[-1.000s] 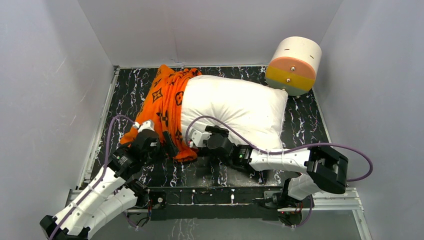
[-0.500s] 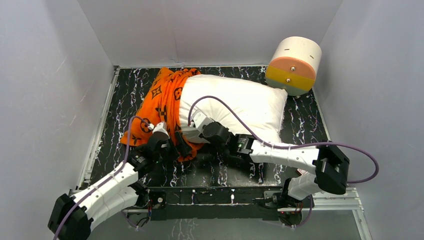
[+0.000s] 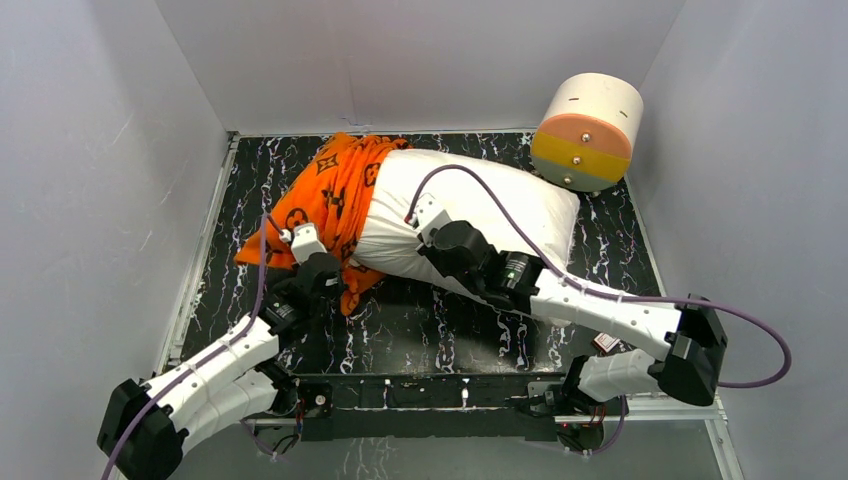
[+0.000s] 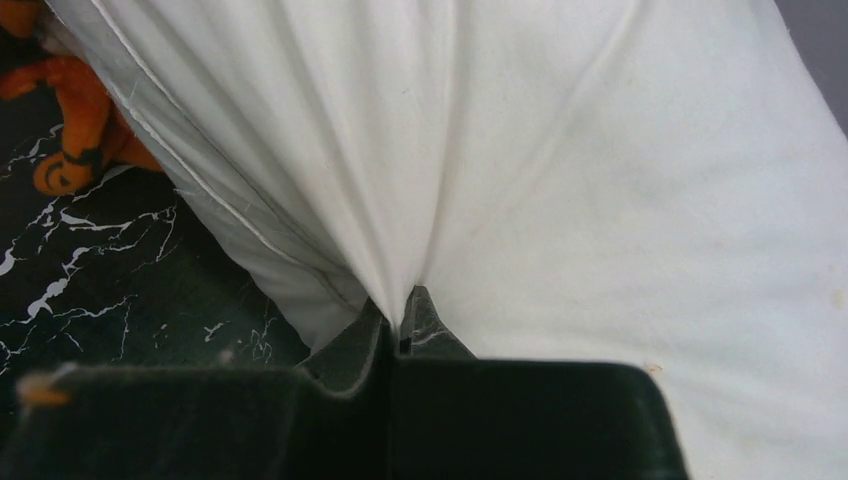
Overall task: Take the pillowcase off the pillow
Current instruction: Remove the pillow from the pillowcase.
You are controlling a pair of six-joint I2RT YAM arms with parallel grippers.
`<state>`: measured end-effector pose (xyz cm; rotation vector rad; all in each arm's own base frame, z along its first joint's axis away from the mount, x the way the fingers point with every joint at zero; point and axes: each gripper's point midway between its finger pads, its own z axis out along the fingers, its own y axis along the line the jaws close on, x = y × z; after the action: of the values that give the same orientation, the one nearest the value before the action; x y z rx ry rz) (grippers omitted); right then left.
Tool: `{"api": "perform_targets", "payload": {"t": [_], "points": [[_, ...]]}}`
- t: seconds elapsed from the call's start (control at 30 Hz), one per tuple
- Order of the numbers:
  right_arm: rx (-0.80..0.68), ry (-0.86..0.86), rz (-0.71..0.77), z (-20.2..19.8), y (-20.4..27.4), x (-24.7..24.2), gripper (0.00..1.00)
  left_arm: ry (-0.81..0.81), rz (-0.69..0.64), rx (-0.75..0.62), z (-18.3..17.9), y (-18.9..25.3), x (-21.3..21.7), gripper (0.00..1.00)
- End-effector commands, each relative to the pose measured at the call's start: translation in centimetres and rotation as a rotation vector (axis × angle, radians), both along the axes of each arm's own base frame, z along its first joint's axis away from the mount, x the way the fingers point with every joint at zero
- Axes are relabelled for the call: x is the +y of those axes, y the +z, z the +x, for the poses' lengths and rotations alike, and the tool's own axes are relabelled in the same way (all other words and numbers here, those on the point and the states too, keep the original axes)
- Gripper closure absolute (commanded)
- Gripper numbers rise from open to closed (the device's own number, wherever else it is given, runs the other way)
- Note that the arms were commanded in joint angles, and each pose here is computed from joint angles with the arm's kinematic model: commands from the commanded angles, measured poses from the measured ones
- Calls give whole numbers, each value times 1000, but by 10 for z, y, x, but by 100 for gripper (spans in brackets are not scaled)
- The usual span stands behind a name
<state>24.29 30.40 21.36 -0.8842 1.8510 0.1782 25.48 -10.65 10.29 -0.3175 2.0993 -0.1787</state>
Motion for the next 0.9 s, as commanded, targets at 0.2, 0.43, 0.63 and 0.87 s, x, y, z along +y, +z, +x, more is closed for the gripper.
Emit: {"api": "perform_targets", "payload": {"t": [0.2,0.43,0.63,0.87], "points": [[64,-103,-58,-9,-28,-76,100,707,395,-230,-37,98,152,100],[158,-48,-38,-25,-47,-68,100,329,250,-215,-1,121,89,100],[197,-69,10,-22,-47,-54,100,-254,41,9,-37,105,-2,19],[180,-54,73,-17,-37,-39,100,-221,-53,61,-74,137,13,2]]}}
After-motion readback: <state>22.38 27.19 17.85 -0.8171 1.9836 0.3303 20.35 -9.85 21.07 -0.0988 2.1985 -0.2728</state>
